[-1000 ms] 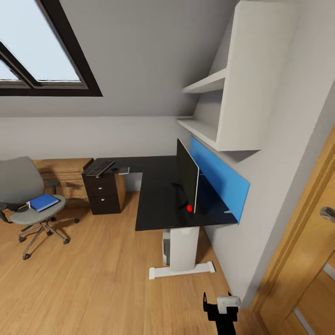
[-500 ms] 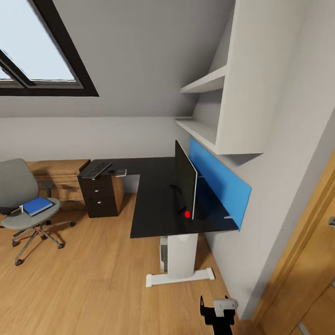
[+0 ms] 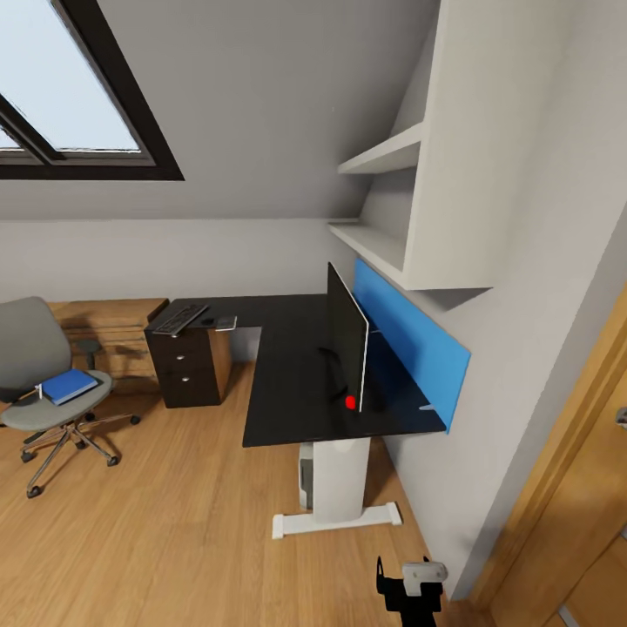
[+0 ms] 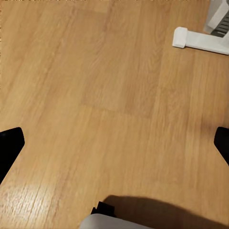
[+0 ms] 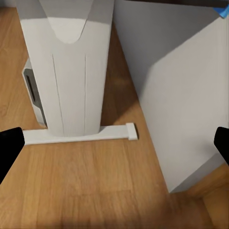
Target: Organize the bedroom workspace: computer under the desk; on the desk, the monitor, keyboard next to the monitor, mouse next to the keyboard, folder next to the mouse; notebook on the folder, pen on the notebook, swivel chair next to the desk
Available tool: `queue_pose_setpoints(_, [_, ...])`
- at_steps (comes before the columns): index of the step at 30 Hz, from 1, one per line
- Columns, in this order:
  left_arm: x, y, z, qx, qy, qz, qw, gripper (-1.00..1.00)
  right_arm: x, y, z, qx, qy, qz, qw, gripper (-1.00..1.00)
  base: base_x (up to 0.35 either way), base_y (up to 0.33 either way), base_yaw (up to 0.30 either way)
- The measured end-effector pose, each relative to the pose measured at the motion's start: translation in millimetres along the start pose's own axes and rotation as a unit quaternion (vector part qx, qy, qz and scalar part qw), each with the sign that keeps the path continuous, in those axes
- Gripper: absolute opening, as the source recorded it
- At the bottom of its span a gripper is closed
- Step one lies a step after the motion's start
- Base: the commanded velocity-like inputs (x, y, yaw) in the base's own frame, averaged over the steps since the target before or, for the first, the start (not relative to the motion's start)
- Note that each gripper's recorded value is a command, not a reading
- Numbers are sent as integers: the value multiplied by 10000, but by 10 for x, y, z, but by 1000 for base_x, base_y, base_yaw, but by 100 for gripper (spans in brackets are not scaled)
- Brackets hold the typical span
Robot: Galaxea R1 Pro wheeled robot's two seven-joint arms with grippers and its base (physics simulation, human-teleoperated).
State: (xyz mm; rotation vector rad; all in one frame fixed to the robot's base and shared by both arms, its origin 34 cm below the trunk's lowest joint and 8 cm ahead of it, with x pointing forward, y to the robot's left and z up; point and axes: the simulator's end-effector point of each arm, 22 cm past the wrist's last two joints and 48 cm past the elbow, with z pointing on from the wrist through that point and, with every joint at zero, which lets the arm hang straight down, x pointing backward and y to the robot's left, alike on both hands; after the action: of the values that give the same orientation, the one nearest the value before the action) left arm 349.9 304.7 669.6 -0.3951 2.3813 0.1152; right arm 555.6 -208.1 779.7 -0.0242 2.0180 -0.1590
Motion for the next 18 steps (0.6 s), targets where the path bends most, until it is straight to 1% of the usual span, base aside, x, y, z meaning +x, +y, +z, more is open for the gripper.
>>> queue_pose_setpoints(7, [-1,6,1,-3,1,3,10000,100,13,50,-15,-58,11,-9,10000,100,0,3,0])
queue_pose_setpoints(9, [0,5,1,-4,2,-1,10000,100,17,54,-17,-63,16,-11,10000,100,0,96,0])
queue_pose_setpoints(14, [-2,6,1,-6,-2,-4,10000,100,19,41,-15,-68,15,-21,10000,100,0,214,0])
queue_pose_setpoints(18, [-2,4,0,-7,-3,-10,10000,100,23,131,-19,-269,21,-21,9996,100,0,222,0])
